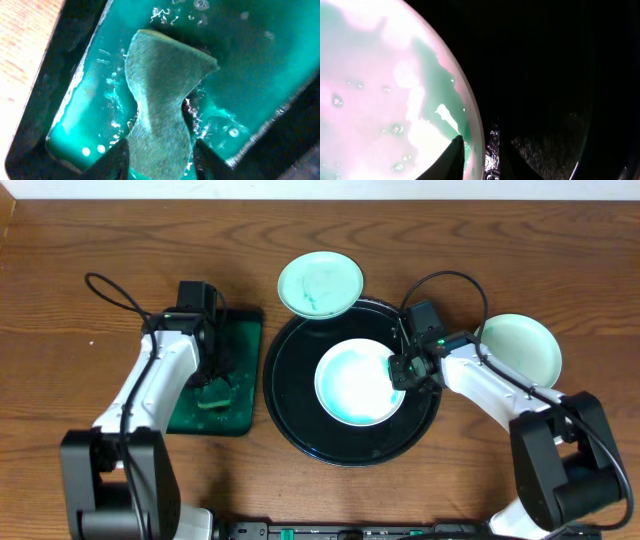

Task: Clean dirty plates on tray and stack at the side
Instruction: 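Return the sponge to the water tray with the left gripper, then lift the white plate off the black tray with the right gripper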

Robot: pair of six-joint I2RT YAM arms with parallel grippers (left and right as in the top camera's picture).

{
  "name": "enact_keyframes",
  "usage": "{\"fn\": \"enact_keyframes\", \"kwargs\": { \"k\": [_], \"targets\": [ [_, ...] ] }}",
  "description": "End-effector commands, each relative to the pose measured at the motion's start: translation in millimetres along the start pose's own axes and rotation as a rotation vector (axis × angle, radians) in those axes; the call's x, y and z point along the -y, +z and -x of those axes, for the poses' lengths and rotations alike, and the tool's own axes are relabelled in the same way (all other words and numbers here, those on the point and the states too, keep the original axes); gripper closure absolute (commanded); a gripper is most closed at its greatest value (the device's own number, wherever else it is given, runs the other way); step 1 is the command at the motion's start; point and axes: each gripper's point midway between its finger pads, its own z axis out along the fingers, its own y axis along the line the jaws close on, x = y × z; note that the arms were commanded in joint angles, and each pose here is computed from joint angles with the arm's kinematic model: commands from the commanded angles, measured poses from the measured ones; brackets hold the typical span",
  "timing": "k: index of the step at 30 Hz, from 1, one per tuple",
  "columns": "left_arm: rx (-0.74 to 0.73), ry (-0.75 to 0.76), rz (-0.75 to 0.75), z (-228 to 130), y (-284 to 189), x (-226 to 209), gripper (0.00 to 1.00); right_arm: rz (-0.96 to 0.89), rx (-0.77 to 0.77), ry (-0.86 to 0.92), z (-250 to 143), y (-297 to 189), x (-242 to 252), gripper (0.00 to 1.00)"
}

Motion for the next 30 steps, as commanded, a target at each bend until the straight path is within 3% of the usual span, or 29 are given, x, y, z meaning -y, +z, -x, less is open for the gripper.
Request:
{"fn": "enact_keyframes", "kwargs": {
  "k": [1, 2, 5, 10, 16, 20, 26, 30],
  "targets": [
    [0.063, 0.003, -0.100, 8, -39, 8, 0.50, -0.005, -0.034, -0.007, -6, 18, 0, 0.94],
    [0.081, 0.001, -0.123, 8, -49, 9, 0.46, -0.005, -0.038, -0.008, -7, 20, -1, 0.99],
    [0.143, -0.006, -0.164, 8, -76, 6, 0.37, 0.000, -0.021, -0.015, -2, 14, -3, 0.99],
    [0.258, -0.019, -0.225, 1, -124, -6, 0.26, 0.032, 0.108, -0.122, 32, -38, -21, 0.99],
    [0.388, -0.034, -0.292, -10, -169, -19, 0.24, 0.083, 0.372, -0.329, 84, -125, -71, 0.99],
    [0.453, -0.041, -0.327, -15, -189, -25, 0.23, 0.117, 0.532, -0.383, 115, -157, -111, 0.99],
    [0.506, -0.048, -0.355, -19, -204, -29, 0.23, 0.215, 0.723, -0.456, 141, -152, -188, 0.99],
    [0.494, -0.046, -0.349, -21, -202, -30, 0.23, 0.167, 0.878, -0.506, 160, -134, -227, 0.99]
  ]
}}
